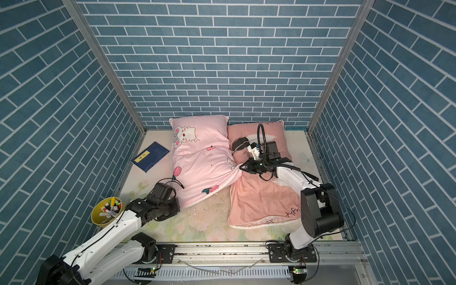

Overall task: Zip up pillowcases
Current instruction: Zip the zipper on the pillowcase, then place the pillowcase at the center of the board, then adjust the pillowcase at the center of the board.

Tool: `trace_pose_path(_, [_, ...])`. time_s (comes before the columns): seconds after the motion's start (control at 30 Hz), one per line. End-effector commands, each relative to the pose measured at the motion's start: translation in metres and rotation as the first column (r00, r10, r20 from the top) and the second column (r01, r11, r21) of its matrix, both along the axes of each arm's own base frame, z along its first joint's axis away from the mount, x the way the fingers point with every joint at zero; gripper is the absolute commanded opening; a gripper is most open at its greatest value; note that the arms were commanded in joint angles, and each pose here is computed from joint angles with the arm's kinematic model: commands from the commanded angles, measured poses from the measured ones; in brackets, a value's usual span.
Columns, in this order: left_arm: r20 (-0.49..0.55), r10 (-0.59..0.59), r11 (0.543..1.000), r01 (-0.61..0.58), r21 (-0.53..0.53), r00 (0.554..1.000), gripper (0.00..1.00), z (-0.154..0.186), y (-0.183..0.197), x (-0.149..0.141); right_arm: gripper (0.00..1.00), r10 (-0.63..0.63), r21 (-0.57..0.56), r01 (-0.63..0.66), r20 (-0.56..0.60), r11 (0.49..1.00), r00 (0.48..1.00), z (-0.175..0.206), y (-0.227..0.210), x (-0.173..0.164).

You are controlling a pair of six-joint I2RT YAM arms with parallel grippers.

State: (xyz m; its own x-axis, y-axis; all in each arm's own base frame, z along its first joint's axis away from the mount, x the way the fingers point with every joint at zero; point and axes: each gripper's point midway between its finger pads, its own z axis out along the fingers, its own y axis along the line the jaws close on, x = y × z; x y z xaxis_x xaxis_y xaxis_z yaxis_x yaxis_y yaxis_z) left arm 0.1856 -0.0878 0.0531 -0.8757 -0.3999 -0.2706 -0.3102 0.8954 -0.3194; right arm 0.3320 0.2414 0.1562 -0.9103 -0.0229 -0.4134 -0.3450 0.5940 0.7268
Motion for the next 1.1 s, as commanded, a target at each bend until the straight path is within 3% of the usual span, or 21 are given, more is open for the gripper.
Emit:
trace_pose_path(0.0, [-0.047,0.030,0.995,-0.026,0.094,0.998,0.00,-0.005,0.023,-0.010,0.00,-0.048,-0.019,0.052,0.172,0.998,0.984,0.028,-0.013,0.031])
trace_pose_path(0.13, [-0.017,0.035,0.993,-0.033,0.113,0.999,0.00,0.008,0.028,-0.002,0.00,-0.038,-0.020,0.042,0.179,0.999,0.983,0.029,-0.013,0.027])
trace_pose_path(0.2, [0.014,-0.005,0.988,0.003,0.157,1.000,0.14,0.026,0.031,0.008,0.00,-0.033,-0.020,0.037,0.174,0.999,0.984,0.031,-0.013,0.025])
trace_pose_path(0.23, [0.016,-0.039,0.980,0.035,0.197,0.999,0.21,0.039,0.034,0.013,0.05,-0.025,-0.021,0.029,0.165,0.999,0.986,0.030,-0.013,0.022])
trace_pose_path(0.3, [0.015,-0.103,0.956,0.095,0.279,0.995,0.43,0.067,0.038,0.025,0.34,-0.005,-0.034,0.010,0.140,0.999,0.990,0.030,-0.014,0.015])
trace_pose_path(0.37, [0.057,-0.164,0.934,0.136,0.329,0.985,0.59,0.099,0.033,0.044,0.77,-0.001,-0.076,0.010,0.124,0.997,0.992,0.025,-0.021,0.007])
trace_pose_path(0.43, [0.112,-0.222,0.923,0.172,0.343,0.969,0.67,0.122,0.022,0.063,0.98,-0.025,-0.129,0.041,0.123,0.991,0.992,0.023,-0.033,0.000])
trace_pose_path(0.53, [0.203,-0.323,0.907,0.241,0.346,0.924,0.68,0.147,-0.015,0.100,0.99,-0.145,-0.233,0.173,0.132,0.957,0.981,0.020,-0.068,-0.002])
trace_pose_path(0.6, [0.257,-0.401,0.889,0.306,0.341,0.879,0.66,0.157,-0.054,0.127,0.98,-0.260,-0.327,0.288,0.127,0.900,0.957,0.013,-0.101,-0.003])
trace_pose_path(0.73, [0.352,-0.566,0.822,0.479,0.308,0.745,0.65,0.166,-0.158,0.169,0.92,-0.520,-0.526,0.515,0.153,0.677,0.840,0.002,-0.188,-0.013])
trace_pose_path(0.83, [0.377,-0.647,0.758,0.612,0.227,0.662,0.64,0.152,-0.232,0.174,0.89,-0.615,-0.584,0.569,0.146,0.579,0.775,-0.003,-0.222,-0.028])
trace_pose_path(0.93, [0.325,-0.705,0.699,0.693,0.174,0.630,0.63,0.111,-0.268,0.165,0.88,-0.659,-0.628,0.578,0.133,0.522,0.740,-0.013,-0.240,-0.043])
trace_pose_path(1.07, [0.235,-0.705,0.708,0.684,0.177,0.669,0.60,0.063,-0.245,0.154,0.87,-0.687,-0.652,0.558,0.077,0.514,0.723,-0.033,-0.247,-0.055])
